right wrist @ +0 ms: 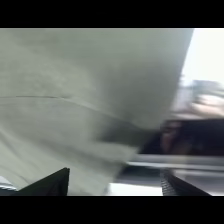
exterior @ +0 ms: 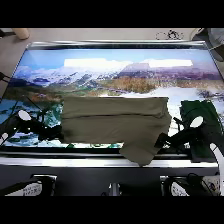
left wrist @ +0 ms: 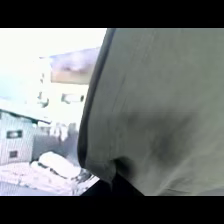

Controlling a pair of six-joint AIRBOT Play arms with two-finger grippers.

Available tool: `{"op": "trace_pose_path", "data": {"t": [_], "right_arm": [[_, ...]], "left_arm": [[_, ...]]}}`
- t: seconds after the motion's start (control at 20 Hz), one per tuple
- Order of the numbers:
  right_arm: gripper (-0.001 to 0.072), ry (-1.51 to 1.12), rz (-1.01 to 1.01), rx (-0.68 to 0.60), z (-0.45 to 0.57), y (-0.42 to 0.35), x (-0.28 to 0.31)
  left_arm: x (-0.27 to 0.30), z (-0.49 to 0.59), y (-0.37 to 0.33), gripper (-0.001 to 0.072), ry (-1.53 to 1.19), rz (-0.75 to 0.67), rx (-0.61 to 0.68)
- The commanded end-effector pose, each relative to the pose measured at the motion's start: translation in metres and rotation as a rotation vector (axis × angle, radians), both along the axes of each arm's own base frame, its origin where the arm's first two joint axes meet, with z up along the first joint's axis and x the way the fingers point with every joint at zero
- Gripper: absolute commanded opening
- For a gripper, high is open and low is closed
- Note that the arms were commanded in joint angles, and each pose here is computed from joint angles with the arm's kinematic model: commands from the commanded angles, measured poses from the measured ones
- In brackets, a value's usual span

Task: Fold the shirts.

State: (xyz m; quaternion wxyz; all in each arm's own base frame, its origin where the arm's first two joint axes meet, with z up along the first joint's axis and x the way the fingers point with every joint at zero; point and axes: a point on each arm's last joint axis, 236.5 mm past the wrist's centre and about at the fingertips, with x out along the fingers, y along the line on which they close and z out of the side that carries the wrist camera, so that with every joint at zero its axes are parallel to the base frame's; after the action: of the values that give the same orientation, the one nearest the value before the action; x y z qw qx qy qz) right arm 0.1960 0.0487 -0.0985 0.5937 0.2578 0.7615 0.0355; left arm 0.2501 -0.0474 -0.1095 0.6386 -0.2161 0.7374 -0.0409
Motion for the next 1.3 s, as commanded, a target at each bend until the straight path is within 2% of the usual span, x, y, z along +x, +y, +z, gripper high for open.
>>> {"op": "trace_pose_path", "data": {"t": [0.0, 0.05, 0.1, 0.15, 0.2, 0.35, 0.45, 0.6, 0.7, 0.8, 0.95, 1.0, 1.05, 1.1, 1.15, 1.25], "right_arm": [[0.0557, -0.027, -0.095, 0.06, -0.013, 0.019, 0.002], [0.0526, -0.015, -0.12, 0.075, -0.015, 0.023, 0.0], [0.0411, -0.009, -0.134, 0.085, -0.016, 0.026, -0.002], [0.0198, -0.011, -0.137, 0.085, -0.017, 0.026, -0.002], [0.0024, -0.025, -0.132, 0.084, -0.015, 0.025, 0.002], [0.0019, -0.22, -0.048, 0.056, 0.023, 0.013, 0.046], [0.0019, -0.435, -0.048, 0.005, 0.084, -0.001, 0.104], [0.0019, -0.66, -0.127, -0.109, 0.141, -0.038, 0.196], [0.0019, -0.668, -0.15, -0.095, 0.136, -0.046, 0.239], [0.002, -0.634, -0.183, -0.026, 0.115, -0.038, 0.274], [0.0022, -0.531, -0.198, 0.007, 0.066, -0.02, 0.291], [0.0059, -0.511, -0.184, 0.01, 0.052, -0.012, 0.291], [0.0255, -0.508, -0.177, 0.009, 0.046, -0.007, 0.293], [0.059, -0.526, -0.154, 0.003, 0.046, -0.006, 0.294], [0.0704, -0.546, -0.095, -0.021, 0.05, -0.013, 0.292], [0.0719, -0.52, 0.0, -0.165, 0.051, -0.058, 0.277]], "left_arm": [[-0.001, 0.001, 0.0, 0.0026, 0.0, -0.003, -0.001], [-0.001, 0.001, 0.0, 0.0026, 0.0, -0.003, -0.001], [0.0, 0.0, 0.0, 0.0026, -0.001, -0.002, 0.0], [0.001, 0.0, 0.0, 0.0026, -0.004, -0.001, 0.001], [0.001, 0.001, 0.0, 0.0026, -0.007, -0.002, 0.001], [0.033, 0.037, 0.005, 0.0024, -0.173, -0.074, 0.019], [0.067, 0.091, 0.008, 0.002, -0.339, -0.077, 0.042], [0.136, 0.145, 0.021, 0.002, -0.535, 0.034, 0.08], [0.169, 0.131, 0.021, 0.0021, -0.508, 0.066, 0.049], [0.198, 0.105, 0.009, 0.0022, -0.45, 0.102, -0.034], [0.229, 0.068, -0.009, 0.0033, -0.361, 0.165, -0.155], [0.235, 0.06, -0.014, 0.0135, -0.339, 0.192, -0.19], [0.239, 0.056, -0.02, 0.0425, -0.324, 0.211, -0.229], [0.244, 0.058, -0.02, 0.0642, -0.329, 0.225, -0.247], [0.248, 0.065, -0.015, 0.0674, -0.355, 0.215, -0.243], [0.247, 0.089, -0.001, 0.0673, -0.392, 0.175, -0.248]]}}
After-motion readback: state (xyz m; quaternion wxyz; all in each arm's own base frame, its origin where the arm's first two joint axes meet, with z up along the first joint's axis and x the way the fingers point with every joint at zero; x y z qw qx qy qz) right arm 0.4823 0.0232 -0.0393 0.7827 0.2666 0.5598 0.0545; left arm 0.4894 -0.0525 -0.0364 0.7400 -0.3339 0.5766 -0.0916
